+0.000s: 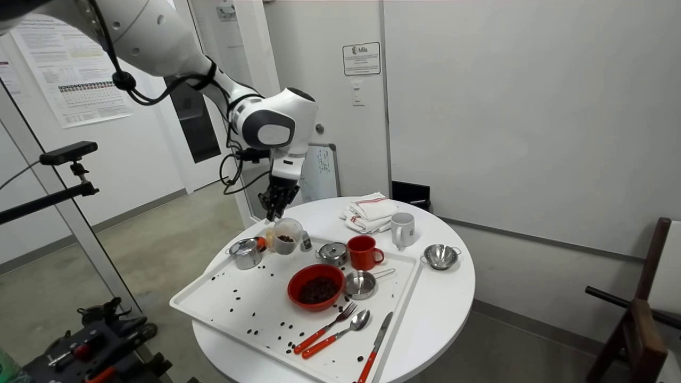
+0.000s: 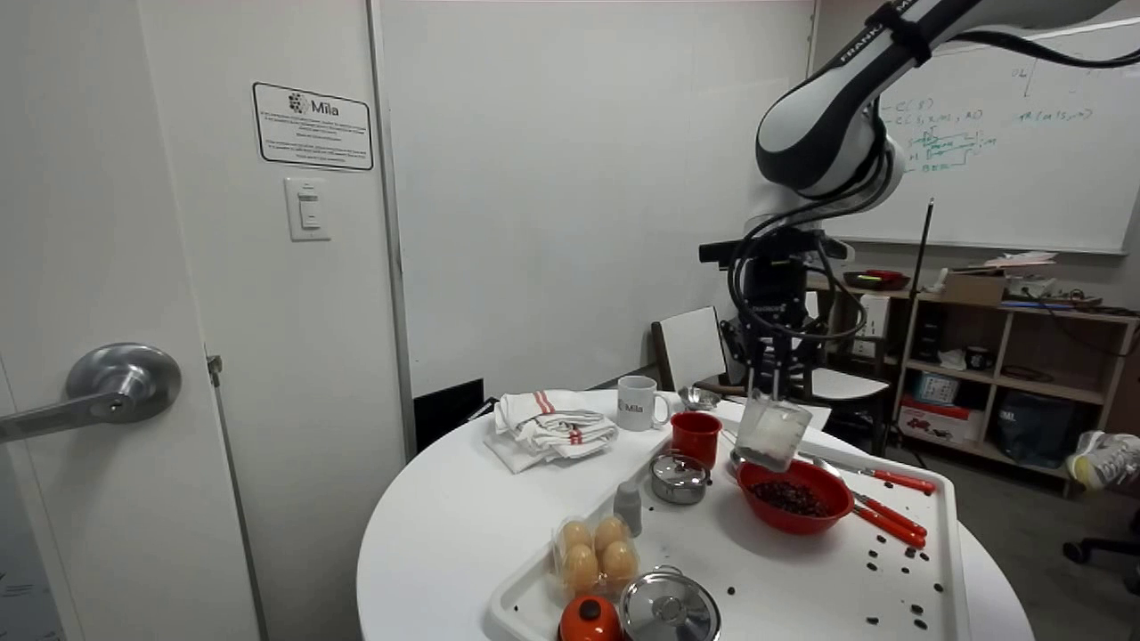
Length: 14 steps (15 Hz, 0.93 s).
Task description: Pour the contents of the clear jug into the red bowl
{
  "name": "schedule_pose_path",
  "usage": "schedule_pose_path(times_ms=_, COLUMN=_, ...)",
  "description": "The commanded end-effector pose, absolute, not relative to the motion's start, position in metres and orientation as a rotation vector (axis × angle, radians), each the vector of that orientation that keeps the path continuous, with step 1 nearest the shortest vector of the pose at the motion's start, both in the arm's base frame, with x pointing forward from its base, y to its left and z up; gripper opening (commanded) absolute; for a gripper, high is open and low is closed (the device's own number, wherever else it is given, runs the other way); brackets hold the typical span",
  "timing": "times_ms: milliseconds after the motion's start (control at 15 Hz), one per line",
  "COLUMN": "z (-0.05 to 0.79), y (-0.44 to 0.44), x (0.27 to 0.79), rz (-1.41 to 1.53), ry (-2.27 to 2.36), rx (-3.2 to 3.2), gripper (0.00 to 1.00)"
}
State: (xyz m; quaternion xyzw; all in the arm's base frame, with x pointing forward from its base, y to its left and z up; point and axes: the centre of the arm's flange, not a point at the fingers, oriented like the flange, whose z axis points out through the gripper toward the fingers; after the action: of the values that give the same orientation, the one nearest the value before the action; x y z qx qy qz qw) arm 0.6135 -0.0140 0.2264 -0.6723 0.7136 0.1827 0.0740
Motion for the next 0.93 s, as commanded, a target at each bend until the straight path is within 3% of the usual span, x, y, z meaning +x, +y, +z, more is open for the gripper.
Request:
schedule_pose_path(times_ms=0, z=0.245, y=-0.034, x=0.597, rz=0.6, ry=2.021, rx=-1.999, gripper=0.11)
schedule_pose_path(times_ms=867, z=0.247, y=-0.093, x=0.574, rz=0.864, ry=1.736, rx=-1.753, gripper=0.11)
